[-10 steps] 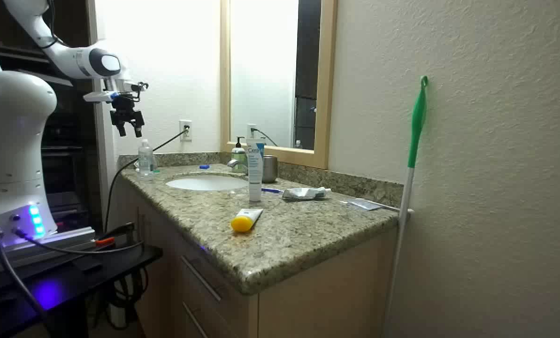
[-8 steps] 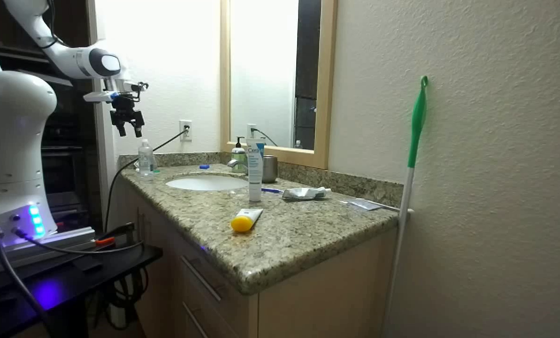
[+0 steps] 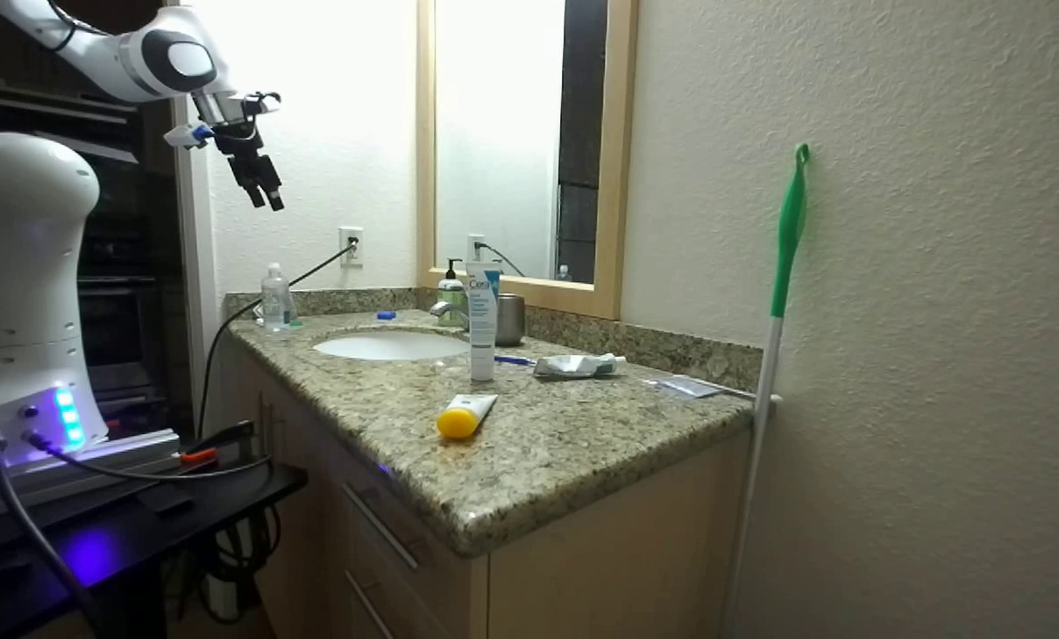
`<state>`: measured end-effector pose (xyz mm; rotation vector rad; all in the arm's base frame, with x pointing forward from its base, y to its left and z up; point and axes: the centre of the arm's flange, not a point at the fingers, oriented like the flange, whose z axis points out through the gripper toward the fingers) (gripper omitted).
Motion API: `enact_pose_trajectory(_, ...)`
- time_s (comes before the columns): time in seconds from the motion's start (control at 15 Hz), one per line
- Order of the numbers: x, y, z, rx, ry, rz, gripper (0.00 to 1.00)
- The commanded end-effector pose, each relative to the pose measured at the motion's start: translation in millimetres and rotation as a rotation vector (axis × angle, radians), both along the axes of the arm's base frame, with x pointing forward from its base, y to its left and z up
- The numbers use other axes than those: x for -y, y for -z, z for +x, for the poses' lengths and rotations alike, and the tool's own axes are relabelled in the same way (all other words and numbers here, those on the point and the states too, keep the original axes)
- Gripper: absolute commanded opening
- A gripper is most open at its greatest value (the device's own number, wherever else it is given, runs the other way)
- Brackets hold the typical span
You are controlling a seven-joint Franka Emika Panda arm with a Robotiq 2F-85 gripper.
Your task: Move the white tube with a white lid to the left
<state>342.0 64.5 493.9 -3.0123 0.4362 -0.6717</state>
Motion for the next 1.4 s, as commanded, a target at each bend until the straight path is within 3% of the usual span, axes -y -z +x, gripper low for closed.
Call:
enact_pose_trajectory(0.0, 1.9, -5.3, -3.7, 0.015, 0.008, 0.0, 1.0)
enact_pose_trajectory(0.13, -0.1, -6.2, -4.4, 0.018, 0.003, 0.0, 1.0)
enact_pose_trajectory(0.27, -3.5, 24.3, 37.3, -0.055, 0.112, -0.041, 1.0)
enact_pose_trajectory(0.33, 58.7, -27.9, -28.6, -0.028, 0.183, -0.036, 1.0)
enact_pose_trajectory(0.53, 108.6, -44.8, -35.1, -0.026, 0.349, -0.063, 1.0)
enact_pose_trajectory(0.73, 174.0, -91.5, -72.6, -0.001, 0.53, -0.088, 1.0)
enact_pose_trajectory(0.87, 215.1, -125.8, -99.4, 0.059, 0.646, -0.102, 1.0)
enact_pose_trajectory(0.93, 183.5, -98.9, -83.6, 0.04, 0.567, -0.083, 1.0)
enact_pose_trajectory(1.13, 209.5, -124.8, -107.3, 0.089, 0.638, -0.084, 1.0)
enact_pose_trajectory(1.27, 190.2, -85.0, -116.4, -0.045, 0.619, -0.101, 1.0)
enact_pose_trajectory(1.33, 183.3, -72.0, -120.2, -0.11, 0.6, -0.046, 1.0)
